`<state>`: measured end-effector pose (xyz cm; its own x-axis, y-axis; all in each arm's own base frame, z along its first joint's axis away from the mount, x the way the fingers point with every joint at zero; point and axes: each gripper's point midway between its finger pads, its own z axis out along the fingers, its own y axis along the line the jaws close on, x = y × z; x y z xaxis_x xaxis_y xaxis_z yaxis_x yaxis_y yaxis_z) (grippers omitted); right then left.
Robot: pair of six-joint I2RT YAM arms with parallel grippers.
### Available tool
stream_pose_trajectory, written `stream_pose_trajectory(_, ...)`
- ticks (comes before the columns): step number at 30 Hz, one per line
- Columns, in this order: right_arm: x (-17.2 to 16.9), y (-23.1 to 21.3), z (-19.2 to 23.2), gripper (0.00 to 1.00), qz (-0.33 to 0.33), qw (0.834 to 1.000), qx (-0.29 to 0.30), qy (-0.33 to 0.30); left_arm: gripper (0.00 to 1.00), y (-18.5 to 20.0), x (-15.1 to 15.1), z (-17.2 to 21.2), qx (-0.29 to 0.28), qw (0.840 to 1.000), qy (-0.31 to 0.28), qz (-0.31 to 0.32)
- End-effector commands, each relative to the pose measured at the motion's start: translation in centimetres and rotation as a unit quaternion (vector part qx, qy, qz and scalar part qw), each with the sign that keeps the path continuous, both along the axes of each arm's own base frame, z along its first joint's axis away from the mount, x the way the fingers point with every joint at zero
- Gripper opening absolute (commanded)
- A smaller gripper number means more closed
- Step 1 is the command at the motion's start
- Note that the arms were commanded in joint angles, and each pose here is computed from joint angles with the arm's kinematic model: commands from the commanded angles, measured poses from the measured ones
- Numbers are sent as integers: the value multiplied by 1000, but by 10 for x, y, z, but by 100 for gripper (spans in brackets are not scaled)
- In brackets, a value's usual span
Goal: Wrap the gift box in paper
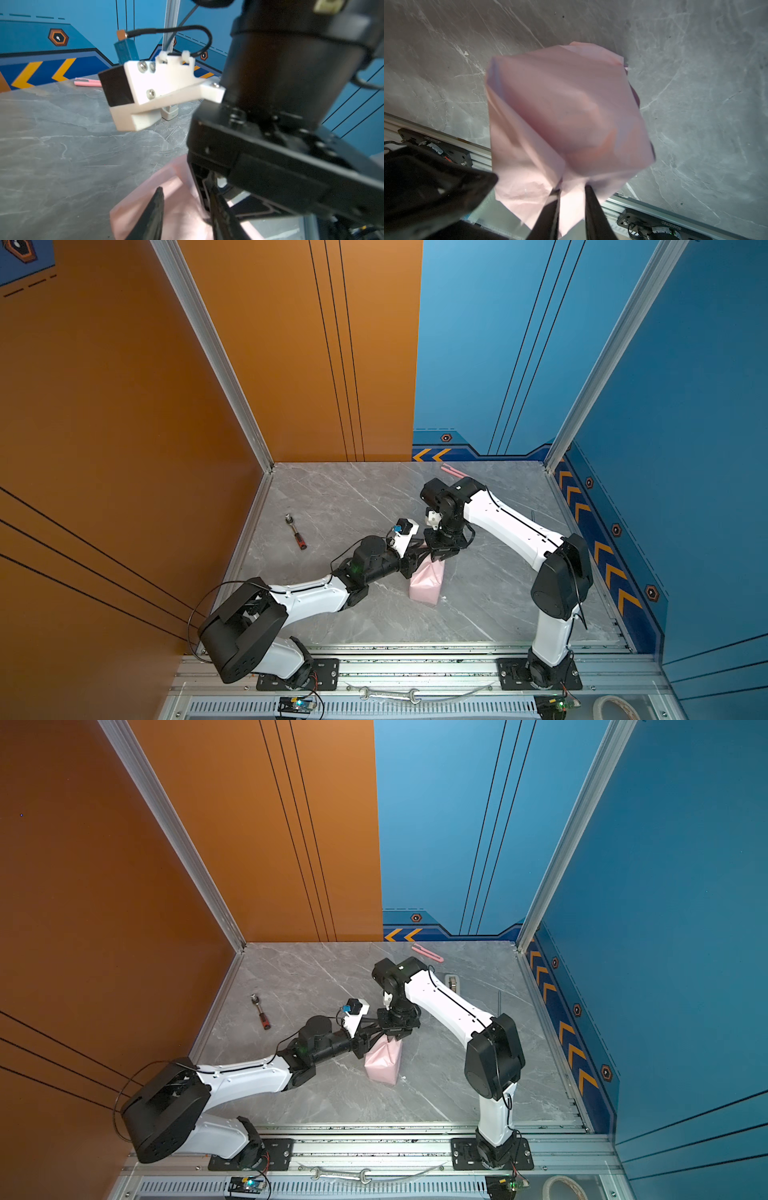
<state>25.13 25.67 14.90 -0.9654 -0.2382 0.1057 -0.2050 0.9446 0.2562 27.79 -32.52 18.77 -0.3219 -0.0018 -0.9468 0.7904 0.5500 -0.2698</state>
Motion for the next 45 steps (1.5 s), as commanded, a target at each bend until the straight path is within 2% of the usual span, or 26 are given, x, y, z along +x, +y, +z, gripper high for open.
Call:
stream_pose_trajectory(1,-3,-12,-45,24,5,997,-65,29,21,8,14,2,-9,999,11,37)
stream_pose_trajectory(7,-3,-12,-43,24,4,998,-63,27,0,22,18,-18,26,996,49,70)
stream_pose_trajectory(15,-4,-12,-43,25,2,998,-58,27,0,48,28,-39,79,984,83,134)
stream_pose_trajectory(25,-4,-7,-37,32,1,999,-39,26,0,42,29,-39,82,985,86,124)
stream_pose_trajectory(29,-1,-6,-29,34,-4,1000,-24,14,13,35,29,-33,80,988,79,110)
stream_pose_trajectory(33,-2,-2,-29,29,-6,1000,-8,17,24,27,25,-24,69,991,73,88)
stream_pose_trajectory(37,-4,-6,-33,24,-9,1000,-14,23,39,25,20,-15,58,993,65,77)
stream_pose_trajectory(45,-4,-10,-36,19,-12,999,-20,24,38,28,11,8,40,996,39,64)
